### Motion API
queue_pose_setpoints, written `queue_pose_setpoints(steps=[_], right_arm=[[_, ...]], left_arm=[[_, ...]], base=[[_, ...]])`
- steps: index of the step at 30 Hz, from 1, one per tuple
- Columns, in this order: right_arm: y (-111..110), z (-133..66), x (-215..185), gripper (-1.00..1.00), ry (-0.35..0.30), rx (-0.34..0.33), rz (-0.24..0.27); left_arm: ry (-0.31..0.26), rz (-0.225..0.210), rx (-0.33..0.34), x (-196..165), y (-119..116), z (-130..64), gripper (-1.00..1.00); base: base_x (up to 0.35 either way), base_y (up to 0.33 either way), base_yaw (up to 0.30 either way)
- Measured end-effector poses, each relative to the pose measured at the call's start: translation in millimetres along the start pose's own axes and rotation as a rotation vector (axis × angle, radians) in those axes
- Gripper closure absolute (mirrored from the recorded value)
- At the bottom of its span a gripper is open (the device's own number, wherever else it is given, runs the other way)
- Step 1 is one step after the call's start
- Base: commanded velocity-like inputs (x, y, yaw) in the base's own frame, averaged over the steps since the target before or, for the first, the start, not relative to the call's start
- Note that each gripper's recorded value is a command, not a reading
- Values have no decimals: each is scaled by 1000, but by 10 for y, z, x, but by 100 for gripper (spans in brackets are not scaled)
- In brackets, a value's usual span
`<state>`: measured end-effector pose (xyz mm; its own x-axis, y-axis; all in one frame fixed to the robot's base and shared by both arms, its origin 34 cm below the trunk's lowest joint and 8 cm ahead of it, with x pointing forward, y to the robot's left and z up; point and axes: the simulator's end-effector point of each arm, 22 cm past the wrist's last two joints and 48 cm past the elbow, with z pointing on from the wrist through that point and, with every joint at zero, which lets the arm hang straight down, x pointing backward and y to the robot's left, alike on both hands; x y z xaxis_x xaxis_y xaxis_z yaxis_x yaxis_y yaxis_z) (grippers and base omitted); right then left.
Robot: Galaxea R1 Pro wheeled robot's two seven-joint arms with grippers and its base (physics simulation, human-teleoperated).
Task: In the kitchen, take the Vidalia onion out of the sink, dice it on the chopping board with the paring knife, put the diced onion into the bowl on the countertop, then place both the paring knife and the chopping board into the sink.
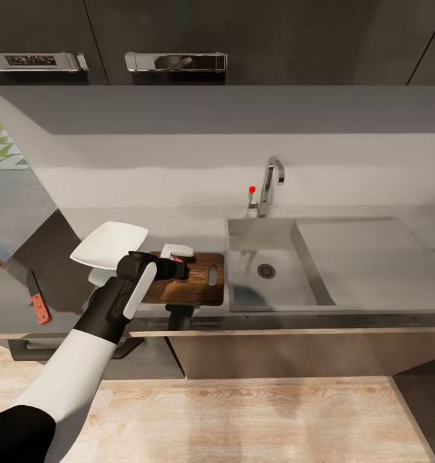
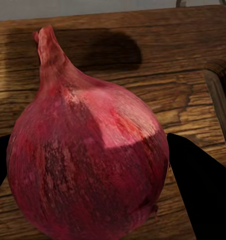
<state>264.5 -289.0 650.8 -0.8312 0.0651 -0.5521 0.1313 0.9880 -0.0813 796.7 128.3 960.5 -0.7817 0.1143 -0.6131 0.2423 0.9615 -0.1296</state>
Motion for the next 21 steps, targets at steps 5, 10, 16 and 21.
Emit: queue_pose_setpoints(steps=[5,10,16,21], right_arm=[[-1,1,-1,-100,0,0,0],[0,0,0,-100,0,0,0],[-1,0,0,-100,0,0,0],[0,0,0,-100,0,0,0]], left_arm=[[-1,1,-1,-4,0,-3,100],[-3,1,0,-11,-2,-7,-100],[-2,1,-1,-9,0,-5,-100],[-3,0,-1,-10,3,-6,-100]], base=[[0,0,0],[0,0,0],[0,0,0],[0,0,0]])
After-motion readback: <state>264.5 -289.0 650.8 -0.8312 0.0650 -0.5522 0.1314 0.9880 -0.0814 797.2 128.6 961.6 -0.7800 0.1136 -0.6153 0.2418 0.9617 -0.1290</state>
